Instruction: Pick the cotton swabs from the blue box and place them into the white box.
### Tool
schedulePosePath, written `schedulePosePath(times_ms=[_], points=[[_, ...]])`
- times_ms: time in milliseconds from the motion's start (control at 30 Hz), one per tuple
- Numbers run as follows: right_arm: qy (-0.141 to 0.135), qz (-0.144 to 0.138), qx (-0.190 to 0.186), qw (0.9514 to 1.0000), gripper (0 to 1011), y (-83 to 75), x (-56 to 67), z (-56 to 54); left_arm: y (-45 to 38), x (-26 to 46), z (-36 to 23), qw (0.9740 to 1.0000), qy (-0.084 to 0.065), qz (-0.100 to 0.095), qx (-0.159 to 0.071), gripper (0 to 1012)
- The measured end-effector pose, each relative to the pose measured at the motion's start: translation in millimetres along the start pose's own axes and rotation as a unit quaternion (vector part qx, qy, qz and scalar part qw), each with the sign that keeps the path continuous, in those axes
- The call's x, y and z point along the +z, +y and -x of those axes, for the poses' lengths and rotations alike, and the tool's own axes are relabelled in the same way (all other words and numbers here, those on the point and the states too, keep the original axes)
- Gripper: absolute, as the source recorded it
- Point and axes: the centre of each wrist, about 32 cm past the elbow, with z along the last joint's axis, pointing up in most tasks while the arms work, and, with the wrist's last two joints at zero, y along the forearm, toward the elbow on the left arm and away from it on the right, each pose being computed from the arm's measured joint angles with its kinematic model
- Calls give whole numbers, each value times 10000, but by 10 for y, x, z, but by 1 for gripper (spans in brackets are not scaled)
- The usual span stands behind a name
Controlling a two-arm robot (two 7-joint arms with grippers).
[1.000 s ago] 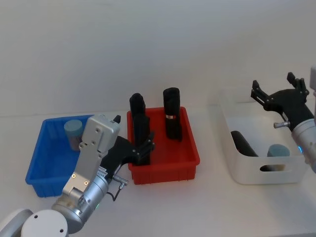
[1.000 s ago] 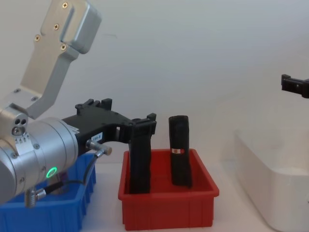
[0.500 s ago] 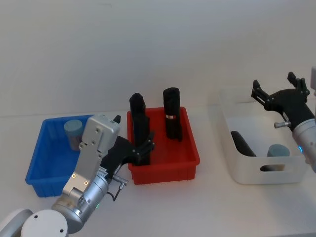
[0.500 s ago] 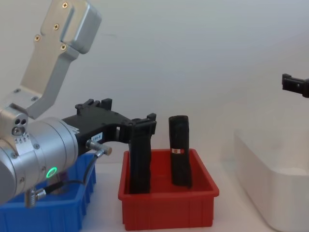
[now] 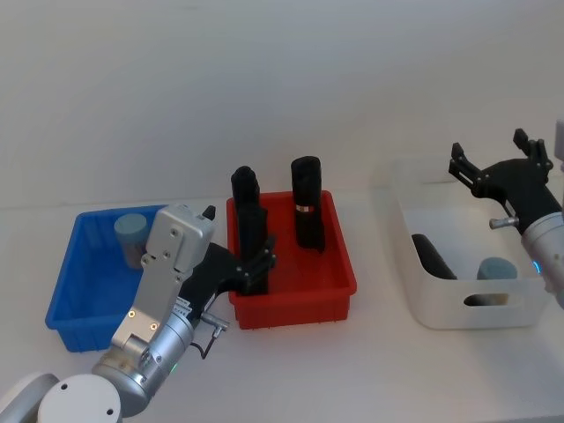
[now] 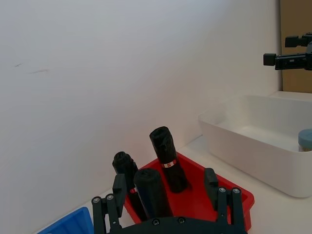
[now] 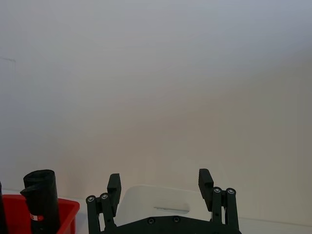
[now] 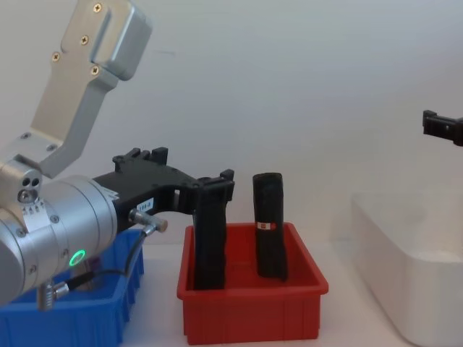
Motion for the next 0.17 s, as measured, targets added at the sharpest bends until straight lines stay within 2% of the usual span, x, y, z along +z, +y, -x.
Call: schedulePosePath(times_ms=[167], points=[[0, 0, 1, 10000, 1001, 0, 0, 0, 0, 0, 0, 10000, 0, 0, 0, 1004]])
